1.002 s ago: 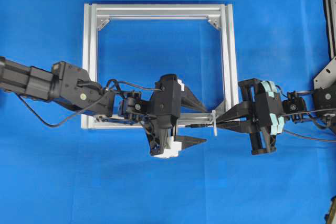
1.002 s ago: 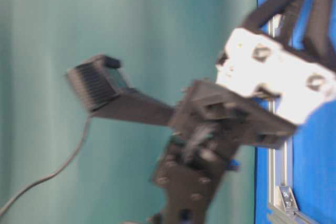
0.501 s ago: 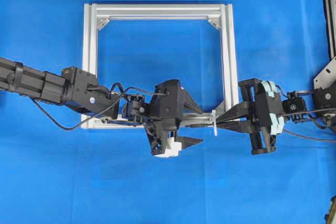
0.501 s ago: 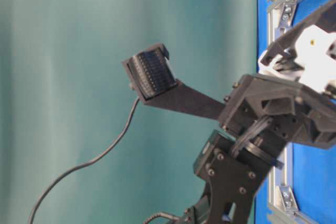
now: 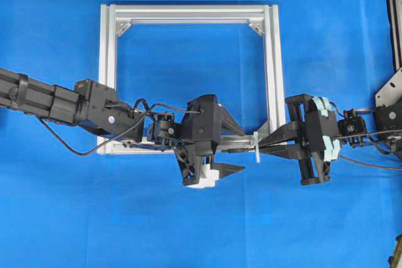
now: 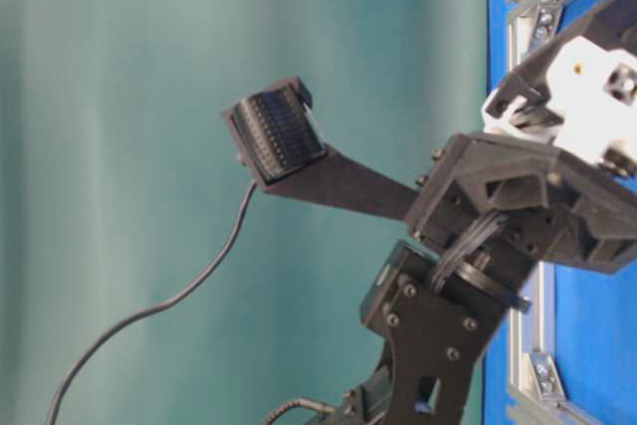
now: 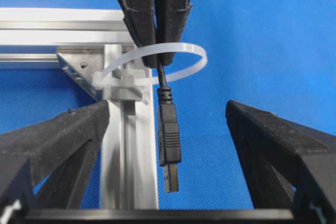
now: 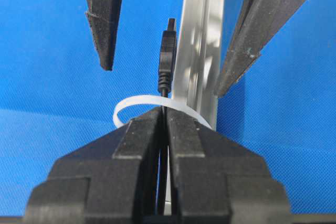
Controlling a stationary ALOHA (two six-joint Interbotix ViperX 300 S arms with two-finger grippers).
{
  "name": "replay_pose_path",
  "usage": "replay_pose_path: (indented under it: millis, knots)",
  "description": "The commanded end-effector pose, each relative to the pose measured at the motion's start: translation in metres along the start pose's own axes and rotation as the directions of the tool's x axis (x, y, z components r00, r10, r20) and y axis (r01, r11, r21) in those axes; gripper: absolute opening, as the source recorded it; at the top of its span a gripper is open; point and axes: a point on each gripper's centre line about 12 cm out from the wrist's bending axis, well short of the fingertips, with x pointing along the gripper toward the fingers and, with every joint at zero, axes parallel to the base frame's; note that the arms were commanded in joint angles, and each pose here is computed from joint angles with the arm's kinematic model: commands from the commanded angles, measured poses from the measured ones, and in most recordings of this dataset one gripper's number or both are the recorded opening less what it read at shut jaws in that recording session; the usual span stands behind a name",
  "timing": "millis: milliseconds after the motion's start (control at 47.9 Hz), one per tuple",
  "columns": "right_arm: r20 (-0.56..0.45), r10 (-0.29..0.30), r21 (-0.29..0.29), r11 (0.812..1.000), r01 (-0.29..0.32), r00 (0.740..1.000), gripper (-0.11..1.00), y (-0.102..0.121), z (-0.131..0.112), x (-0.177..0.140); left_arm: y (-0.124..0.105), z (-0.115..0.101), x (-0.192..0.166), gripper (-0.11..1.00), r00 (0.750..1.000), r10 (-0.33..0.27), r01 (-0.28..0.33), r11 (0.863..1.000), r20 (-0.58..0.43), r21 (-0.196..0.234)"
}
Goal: Insert the wire through the string loop located on the right side.
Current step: 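Grasp the USB plug with the left gripper past the loop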
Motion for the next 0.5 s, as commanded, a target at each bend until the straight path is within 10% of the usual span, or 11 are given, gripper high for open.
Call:
replay_pose_path:
  millis: [0,292,480]
  knots:
    - [0.029,0.003,0.003,1.000,-0.003,1.000,-0.03,0.0011,0.0075,0.0010,-0.0013,0.0166,-0.0014,0.89,0.999,-0.005,0.005,1.000,0.046,0.000]
    - [0.026,0.003,0.003,1.000,-0.003,1.000,-0.03,0.0011,0.0071,0.0010,-0.0027,0.0161,-0.0008,0.81,0.999,-0.006,0.006,1.000,0.039,-0.005]
    - [0.024,0.003,0.003,1.000,-0.003,1.000,-0.03,0.0010,0.0066,0.0008,-0.0014,0.0181,-0.0003,0.30,0.999,-0.004,0.004,1.000,0.044,-0.005]
